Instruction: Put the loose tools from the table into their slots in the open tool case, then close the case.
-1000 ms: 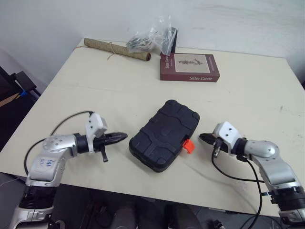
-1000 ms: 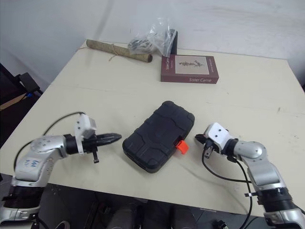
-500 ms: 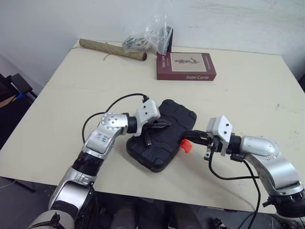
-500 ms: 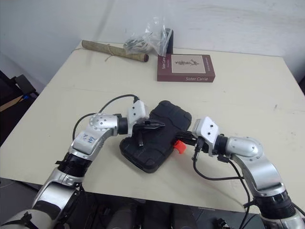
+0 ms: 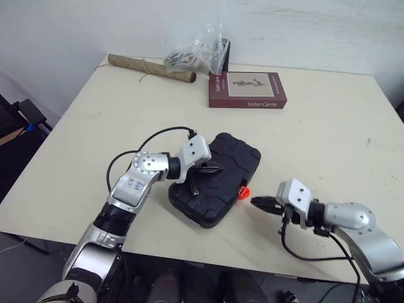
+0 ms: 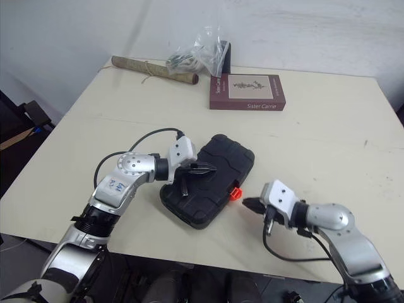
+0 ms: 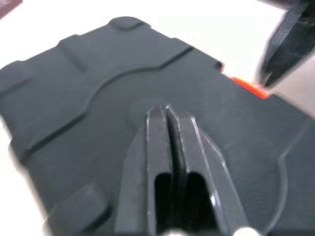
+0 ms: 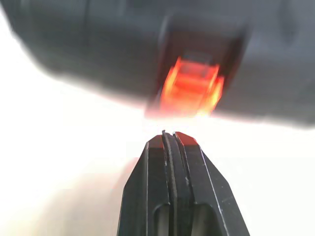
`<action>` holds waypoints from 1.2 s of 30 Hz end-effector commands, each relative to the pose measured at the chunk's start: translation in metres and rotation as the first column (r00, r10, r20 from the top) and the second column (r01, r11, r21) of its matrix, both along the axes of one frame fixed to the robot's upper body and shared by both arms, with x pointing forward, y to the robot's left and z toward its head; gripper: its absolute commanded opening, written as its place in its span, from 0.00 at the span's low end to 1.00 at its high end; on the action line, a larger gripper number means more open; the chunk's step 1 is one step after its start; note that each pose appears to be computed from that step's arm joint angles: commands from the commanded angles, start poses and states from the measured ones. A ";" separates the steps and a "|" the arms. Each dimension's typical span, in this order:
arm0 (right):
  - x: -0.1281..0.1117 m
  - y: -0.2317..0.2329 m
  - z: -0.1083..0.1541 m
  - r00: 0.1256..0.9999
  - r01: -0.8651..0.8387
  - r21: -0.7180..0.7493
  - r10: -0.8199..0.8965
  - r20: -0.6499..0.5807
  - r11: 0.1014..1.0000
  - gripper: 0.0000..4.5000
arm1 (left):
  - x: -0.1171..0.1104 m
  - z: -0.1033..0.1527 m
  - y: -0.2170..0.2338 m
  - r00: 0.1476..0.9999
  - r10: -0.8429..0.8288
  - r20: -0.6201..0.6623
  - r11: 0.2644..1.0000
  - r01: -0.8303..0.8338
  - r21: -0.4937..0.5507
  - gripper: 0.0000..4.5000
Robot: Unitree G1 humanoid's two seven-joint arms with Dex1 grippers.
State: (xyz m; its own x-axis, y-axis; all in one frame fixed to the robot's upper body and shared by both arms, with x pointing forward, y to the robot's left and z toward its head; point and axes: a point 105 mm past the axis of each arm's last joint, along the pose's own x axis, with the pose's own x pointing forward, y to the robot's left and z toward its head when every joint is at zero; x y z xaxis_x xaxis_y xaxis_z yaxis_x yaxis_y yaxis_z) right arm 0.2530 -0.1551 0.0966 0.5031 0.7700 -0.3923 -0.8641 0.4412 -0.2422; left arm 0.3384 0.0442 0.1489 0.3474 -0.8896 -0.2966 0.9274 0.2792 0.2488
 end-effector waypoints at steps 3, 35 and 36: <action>0.005 0.013 -0.011 1.000 0.002 0.031 -0.001 -0.027 1.000 0.00 | -0.002 -0.029 0.007 0.995 0.037 -0.091 0.997 -0.031 0.064 0.01; 0.027 0.054 0.051 0.982 -0.144 0.119 0.127 0.139 0.982 0.00 | -0.016 -0.066 0.021 0.977 0.028 -0.210 0.986 0.007 0.166 0.01; 0.025 0.055 0.052 0.983 -0.151 0.118 0.137 0.123 0.981 0.00 | -0.014 -0.067 0.024 0.977 0.037 -0.209 0.986 -0.002 0.168 0.01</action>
State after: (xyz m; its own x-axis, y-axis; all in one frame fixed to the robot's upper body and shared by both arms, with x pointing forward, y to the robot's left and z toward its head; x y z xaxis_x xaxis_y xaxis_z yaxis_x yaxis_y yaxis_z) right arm 0.2923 -0.1296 0.1093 0.5142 0.7815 -0.3533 -0.8574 0.4579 -0.2351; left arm 0.3279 0.0483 0.1389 0.2973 -0.8868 -0.3539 0.9452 0.2212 0.2400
